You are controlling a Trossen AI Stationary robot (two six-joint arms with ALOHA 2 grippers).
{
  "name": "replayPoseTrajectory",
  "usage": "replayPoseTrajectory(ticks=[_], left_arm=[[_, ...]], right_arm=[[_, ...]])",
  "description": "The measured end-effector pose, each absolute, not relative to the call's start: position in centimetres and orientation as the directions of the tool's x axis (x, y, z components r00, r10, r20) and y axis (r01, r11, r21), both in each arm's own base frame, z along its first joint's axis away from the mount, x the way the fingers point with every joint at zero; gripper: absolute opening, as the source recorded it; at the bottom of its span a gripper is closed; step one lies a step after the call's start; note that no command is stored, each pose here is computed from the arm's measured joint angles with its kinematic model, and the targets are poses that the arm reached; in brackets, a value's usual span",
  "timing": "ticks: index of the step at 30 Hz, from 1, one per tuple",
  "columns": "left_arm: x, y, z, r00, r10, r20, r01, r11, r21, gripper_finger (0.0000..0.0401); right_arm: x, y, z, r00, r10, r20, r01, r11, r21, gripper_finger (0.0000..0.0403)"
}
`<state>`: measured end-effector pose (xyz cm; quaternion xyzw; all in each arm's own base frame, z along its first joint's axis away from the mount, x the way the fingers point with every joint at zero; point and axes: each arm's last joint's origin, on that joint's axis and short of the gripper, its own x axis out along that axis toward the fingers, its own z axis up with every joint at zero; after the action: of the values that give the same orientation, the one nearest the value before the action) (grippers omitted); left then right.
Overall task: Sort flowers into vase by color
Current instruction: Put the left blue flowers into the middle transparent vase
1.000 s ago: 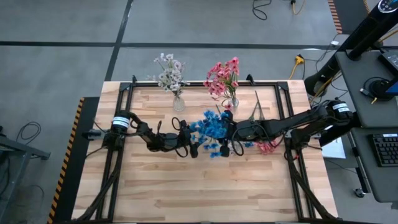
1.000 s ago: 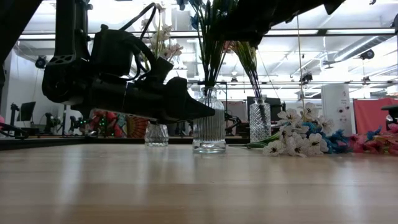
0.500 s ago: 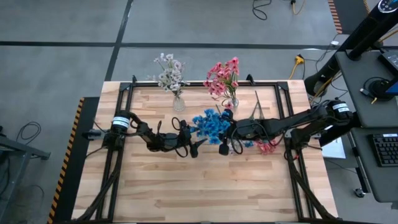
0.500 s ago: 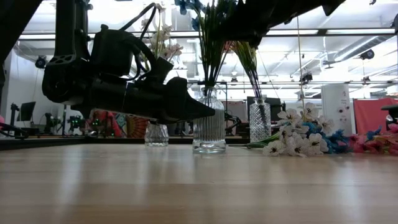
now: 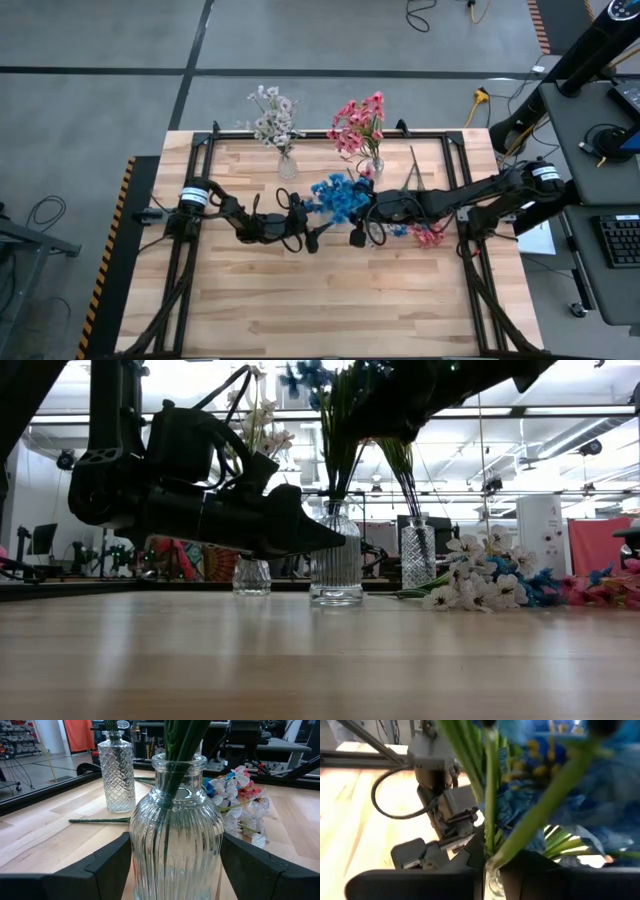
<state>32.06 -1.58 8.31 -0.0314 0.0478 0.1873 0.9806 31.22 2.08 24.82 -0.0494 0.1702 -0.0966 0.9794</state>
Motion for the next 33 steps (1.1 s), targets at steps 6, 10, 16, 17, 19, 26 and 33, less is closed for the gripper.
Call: replayPoseTrajectory(ticks=[6, 10, 16, 17, 19, 26, 33], left_arm=[[32.1, -1.6, 8.3, 0.925, 0.364, -0.106, -0.37, 0.928, -0.043, 0.0269], [32.1, -1.6, 8.3, 0.925, 0.364, -0.106, -0.37, 0.928, -0.042, 0.0269], [32.1, -1.6, 8.3, 0.925, 0.365, -0.106, -0.371, 0.928, -0.043, 0.0269], [32.1, -1.6, 8.3, 0.925, 0.365, -0.106, -0.371, 0.928, -0.043, 0.0269], [32.1, -1.6, 8.3, 0.925, 0.365, -0.106, -0.371, 0.928, -0.042, 0.0269], [32.1, -1.6, 8.3, 0.925, 0.365, -0.106, -0.371, 0.928, -0.042, 0.0269], [32.1, -1.6, 8.3, 0.925, 0.365, -0.106, -0.371, 0.928, -0.042, 0.0269]], right_arm=[[31.6, 1.9, 24.2, 0.915, -0.214, -0.341, 0.182, 0.976, -0.123, 0.0028], [31.7, 1.8, 23.9, 0.913, -0.215, -0.348, 0.184, 0.976, -0.12, 0.0028], [32.1, 1.7, 23.3, 0.909, -0.213, -0.358, 0.184, 0.976, -0.114, 0.0028], [32.2, 1.7, 23.2, 0.908, -0.214, -0.361, 0.184, 0.976, -0.114, 0.0028], [32.3, 1.7, 23.0, 0.907, -0.214, -0.364, 0.184, 0.976, -0.115, 0.0028], [32.5, 1.8, 22.5, 0.901, -0.214, -0.377, 0.182, 0.976, -0.12, 0.0028], [32.8, 1.8, 21.8, 0.895, -0.217, -0.391, 0.181, 0.975, -0.126, 0.0028]])
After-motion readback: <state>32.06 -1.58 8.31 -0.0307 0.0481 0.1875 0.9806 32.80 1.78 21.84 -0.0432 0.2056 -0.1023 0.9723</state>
